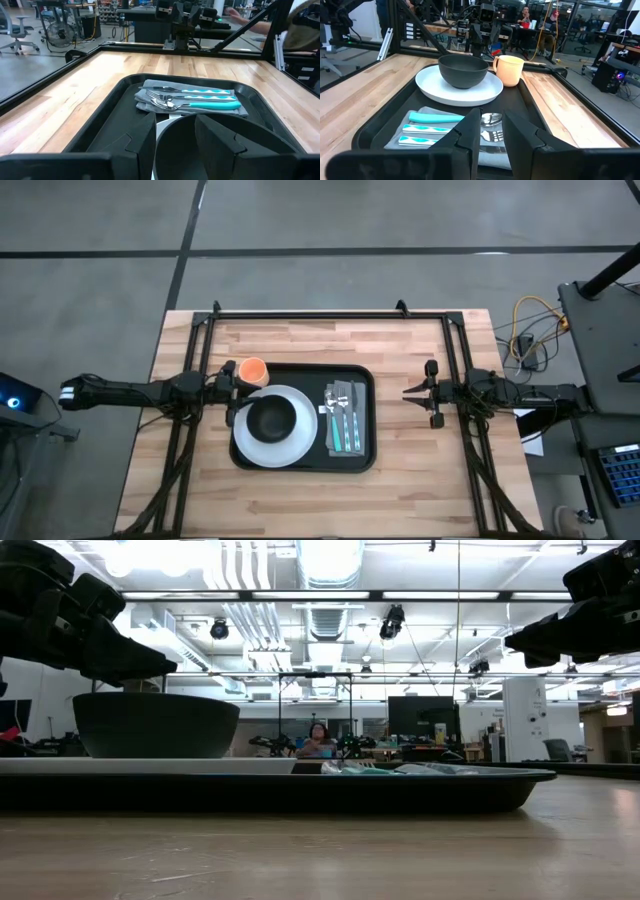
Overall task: Set up tray
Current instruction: Return to Home Position
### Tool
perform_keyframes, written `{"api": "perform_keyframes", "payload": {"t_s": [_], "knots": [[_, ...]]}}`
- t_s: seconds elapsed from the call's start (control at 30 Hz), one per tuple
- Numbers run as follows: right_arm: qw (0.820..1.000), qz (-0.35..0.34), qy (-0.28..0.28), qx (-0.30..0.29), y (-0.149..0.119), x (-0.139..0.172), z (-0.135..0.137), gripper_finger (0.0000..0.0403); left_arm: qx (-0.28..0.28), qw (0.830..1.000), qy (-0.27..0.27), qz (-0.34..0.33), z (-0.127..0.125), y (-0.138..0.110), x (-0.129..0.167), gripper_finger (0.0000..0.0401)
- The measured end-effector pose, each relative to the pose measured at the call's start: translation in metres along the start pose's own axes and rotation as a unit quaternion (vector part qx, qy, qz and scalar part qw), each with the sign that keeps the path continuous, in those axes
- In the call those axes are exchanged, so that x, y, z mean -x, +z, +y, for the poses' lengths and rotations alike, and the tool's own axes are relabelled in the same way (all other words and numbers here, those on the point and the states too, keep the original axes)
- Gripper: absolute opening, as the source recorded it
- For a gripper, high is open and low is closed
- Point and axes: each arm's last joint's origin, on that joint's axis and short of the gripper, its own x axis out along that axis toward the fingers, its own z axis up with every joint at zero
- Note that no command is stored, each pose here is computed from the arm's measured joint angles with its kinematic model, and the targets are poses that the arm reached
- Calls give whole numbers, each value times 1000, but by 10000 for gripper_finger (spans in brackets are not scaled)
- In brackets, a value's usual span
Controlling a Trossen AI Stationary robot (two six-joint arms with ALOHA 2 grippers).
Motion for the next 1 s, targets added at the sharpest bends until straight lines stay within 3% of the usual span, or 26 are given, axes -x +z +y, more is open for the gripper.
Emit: {"api": "perform_keyframes", "payload": {"t_s": [0.5, 1.0], "knots": [[1000, 0, 0, 0, 0, 0, 0, 87, 0, 1000, 0, 0, 0, 0, 0, 118], [1000, 0, 0, 0, 0, 0, 0, 69, 0, 1000, 0, 0, 0, 0, 0, 118]]}}
